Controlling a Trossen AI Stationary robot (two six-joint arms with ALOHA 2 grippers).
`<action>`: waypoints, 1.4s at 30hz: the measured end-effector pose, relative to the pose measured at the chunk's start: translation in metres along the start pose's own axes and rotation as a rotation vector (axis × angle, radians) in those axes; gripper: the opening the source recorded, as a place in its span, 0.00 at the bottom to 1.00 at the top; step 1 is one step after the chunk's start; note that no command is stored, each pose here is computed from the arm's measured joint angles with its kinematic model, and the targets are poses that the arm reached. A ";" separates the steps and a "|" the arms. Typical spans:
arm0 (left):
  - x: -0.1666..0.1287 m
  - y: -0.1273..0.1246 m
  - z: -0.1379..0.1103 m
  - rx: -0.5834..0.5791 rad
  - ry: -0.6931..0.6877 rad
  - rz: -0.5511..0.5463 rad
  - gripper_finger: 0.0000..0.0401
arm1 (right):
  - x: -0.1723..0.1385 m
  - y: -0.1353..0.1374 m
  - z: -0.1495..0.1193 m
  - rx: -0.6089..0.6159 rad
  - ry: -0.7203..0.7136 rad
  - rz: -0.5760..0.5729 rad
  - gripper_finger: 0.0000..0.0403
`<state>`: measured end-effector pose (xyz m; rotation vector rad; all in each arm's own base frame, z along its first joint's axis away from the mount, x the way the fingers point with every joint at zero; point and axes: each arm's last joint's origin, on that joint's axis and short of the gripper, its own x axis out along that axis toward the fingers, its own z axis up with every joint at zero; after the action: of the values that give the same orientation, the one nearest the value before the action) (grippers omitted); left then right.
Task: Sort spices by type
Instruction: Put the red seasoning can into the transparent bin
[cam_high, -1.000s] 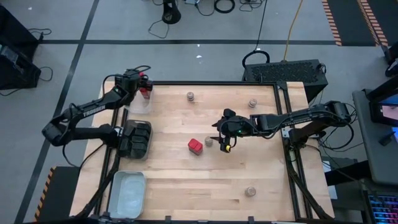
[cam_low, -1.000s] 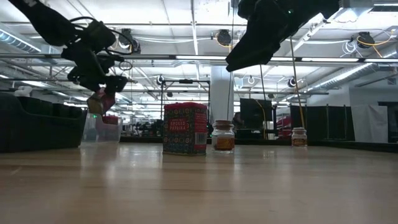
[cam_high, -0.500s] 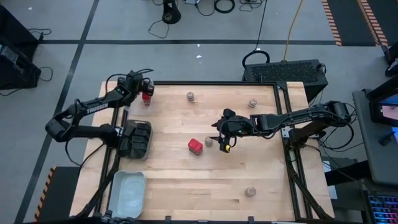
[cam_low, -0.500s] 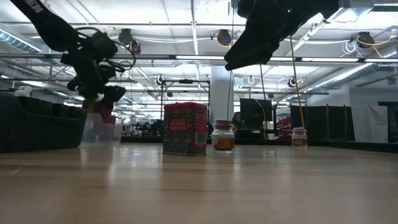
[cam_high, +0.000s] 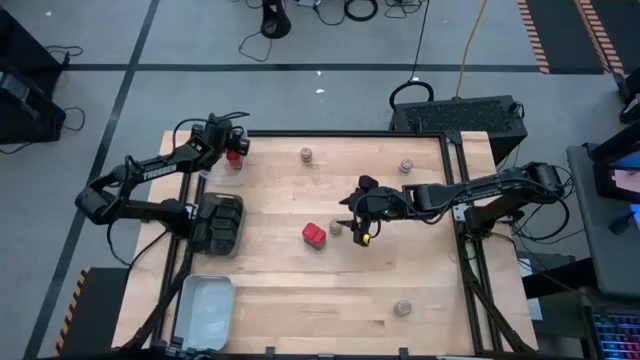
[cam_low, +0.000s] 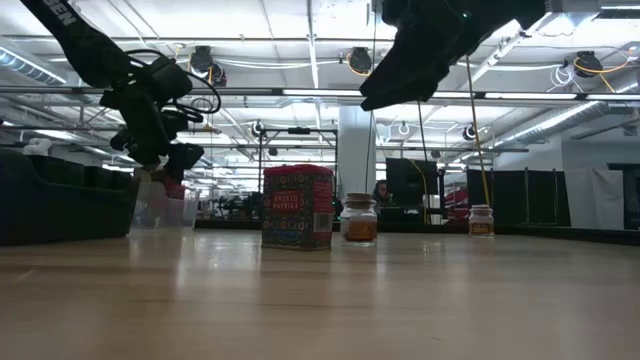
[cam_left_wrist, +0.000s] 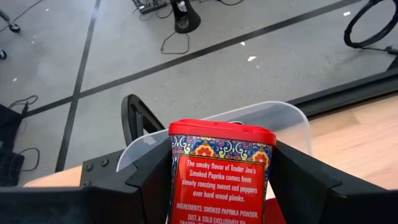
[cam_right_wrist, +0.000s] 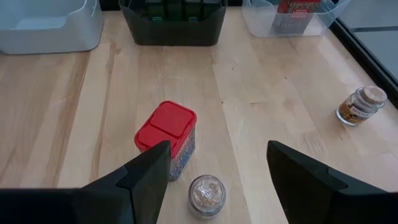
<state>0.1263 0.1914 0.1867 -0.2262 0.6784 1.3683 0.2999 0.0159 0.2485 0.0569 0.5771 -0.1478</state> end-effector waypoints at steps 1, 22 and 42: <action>0.000 0.000 0.000 0.000 0.000 -0.001 0.58 | 0.000 0.000 0.000 0.001 -0.004 0.000 0.61; 0.000 0.000 -0.003 -0.034 0.034 0.002 0.58 | 0.000 0.000 0.002 0.009 -0.017 0.002 0.61; -0.003 0.002 -0.001 -0.013 0.020 -0.025 0.79 | 0.000 0.000 0.002 0.013 -0.017 0.002 0.61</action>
<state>0.1239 0.1892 0.1884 -0.2586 0.6817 1.3479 0.3008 0.0159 0.2498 0.0692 0.5595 -0.1498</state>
